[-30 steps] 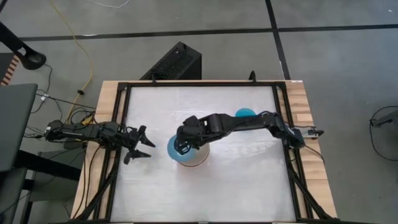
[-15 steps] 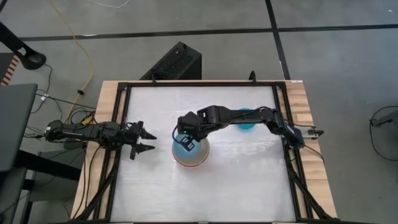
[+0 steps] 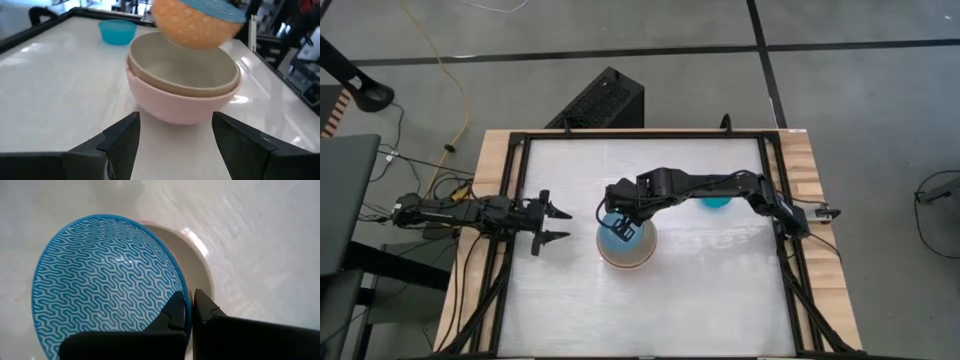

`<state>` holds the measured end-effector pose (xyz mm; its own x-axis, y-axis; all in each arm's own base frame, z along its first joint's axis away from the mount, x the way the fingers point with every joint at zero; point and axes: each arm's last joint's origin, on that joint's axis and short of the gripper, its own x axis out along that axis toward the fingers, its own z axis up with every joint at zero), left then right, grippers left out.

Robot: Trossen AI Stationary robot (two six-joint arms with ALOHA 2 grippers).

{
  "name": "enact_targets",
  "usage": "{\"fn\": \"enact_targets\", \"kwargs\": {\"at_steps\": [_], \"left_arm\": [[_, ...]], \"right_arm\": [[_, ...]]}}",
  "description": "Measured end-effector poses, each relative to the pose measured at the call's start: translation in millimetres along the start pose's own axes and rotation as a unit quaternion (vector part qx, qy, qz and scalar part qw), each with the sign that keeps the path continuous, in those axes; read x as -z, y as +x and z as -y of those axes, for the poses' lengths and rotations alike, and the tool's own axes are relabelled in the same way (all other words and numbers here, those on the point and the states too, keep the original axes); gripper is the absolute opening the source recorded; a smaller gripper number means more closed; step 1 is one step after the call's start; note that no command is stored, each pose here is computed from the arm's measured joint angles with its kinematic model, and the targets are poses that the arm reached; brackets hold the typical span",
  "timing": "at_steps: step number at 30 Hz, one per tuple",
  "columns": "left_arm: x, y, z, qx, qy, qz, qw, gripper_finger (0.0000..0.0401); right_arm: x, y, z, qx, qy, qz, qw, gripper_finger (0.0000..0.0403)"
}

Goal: Nest bowls inside each other by size order
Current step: Stack the blue bowl on top of the gray bowl

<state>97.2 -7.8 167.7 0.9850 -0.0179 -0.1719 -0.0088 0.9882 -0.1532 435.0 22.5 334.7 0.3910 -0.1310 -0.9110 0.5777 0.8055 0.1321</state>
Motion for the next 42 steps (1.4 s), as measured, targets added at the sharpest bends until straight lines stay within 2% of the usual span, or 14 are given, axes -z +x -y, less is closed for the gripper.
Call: {"fn": "enact_targets", "kwargs": {"at_steps": [7,14,20,36,42], "left_arm": [[1.4,-0.4,-0.5,-0.005,0.040,-0.011,0.999,0.0238],[1.3,-0.4,-0.9,-0.012,0.041,-0.010,0.999,0.0238],[1.3,-0.4,-1.2,-0.017,0.041,-0.009,0.999,0.0238],[1.2,-0.4,-1.3,-0.019,0.040,-0.009,0.999,0.0238],[1.2,-0.4,-1.7,-0.027,0.040,-0.008,0.999,0.0238]], "right_arm": [[1.6,0.0,-1.8,0.013,0.008,0.009,1.000,0.0000],[3.2,1.1,-3.7,0.024,0.019,0.019,0.999,0.0000],[16.0,31.3,-6.7,0.041,0.020,-0.014,0.999,0.0000],[15.1,38.0,-8.1,0.041,0.028,0.009,0.999,0.0000],[26.5,65.6,-5.7,0.047,0.030,-0.022,0.998,0.0000]]}}
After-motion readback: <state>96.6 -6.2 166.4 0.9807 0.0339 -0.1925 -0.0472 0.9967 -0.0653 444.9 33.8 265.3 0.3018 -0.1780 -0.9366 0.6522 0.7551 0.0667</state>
